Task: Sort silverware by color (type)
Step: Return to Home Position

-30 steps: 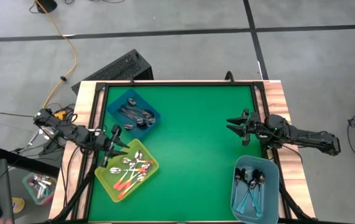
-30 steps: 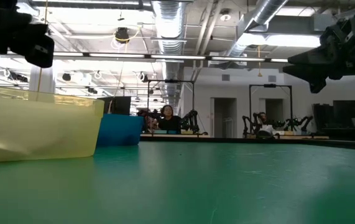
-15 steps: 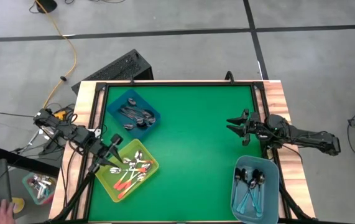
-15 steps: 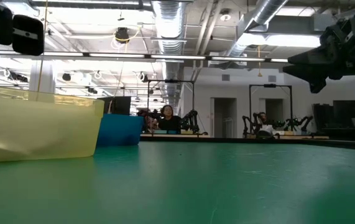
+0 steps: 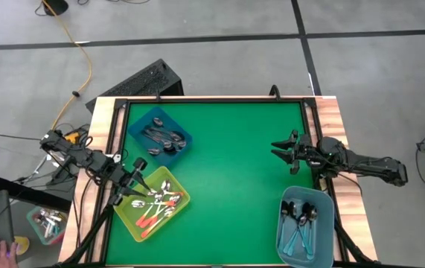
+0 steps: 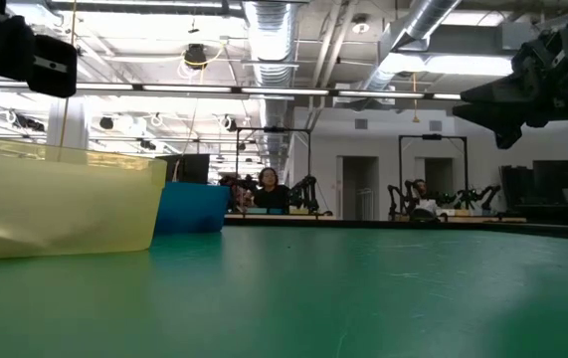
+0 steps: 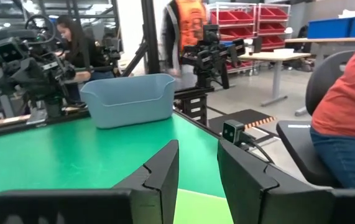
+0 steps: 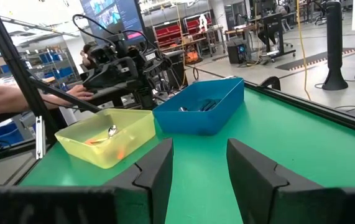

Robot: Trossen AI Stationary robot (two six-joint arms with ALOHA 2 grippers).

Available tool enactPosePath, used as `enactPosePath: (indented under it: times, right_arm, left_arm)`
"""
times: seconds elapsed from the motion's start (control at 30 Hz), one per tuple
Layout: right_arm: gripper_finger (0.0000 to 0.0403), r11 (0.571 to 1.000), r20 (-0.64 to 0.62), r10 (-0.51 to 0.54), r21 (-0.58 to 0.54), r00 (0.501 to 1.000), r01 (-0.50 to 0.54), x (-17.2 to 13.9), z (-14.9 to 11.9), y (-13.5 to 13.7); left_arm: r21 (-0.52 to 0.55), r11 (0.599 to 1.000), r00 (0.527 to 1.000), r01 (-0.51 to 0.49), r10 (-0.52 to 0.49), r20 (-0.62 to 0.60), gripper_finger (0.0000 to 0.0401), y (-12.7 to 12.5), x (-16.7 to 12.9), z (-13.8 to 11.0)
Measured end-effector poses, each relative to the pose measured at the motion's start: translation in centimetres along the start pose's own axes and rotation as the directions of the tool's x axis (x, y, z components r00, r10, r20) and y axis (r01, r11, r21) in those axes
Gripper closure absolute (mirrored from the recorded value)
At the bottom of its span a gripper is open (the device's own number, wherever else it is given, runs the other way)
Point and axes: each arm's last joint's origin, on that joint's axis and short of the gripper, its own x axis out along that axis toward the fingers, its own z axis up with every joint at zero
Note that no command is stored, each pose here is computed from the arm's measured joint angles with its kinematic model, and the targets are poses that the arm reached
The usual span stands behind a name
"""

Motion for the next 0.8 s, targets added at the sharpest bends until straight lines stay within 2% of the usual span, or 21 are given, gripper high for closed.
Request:
enactPosePath:
  times: [0.8]
  right_arm:
    - [0.0236, 1.0, 0.0, 0.0, 0.0, 1.0, 0.0, 0.0, 0.0, 0.0]
  left_arm:
    - [-0.032, 0.999, 1.0, -0.025, 0.025, -0.005, 0.0301, 0.07, 0.0, -0.04]
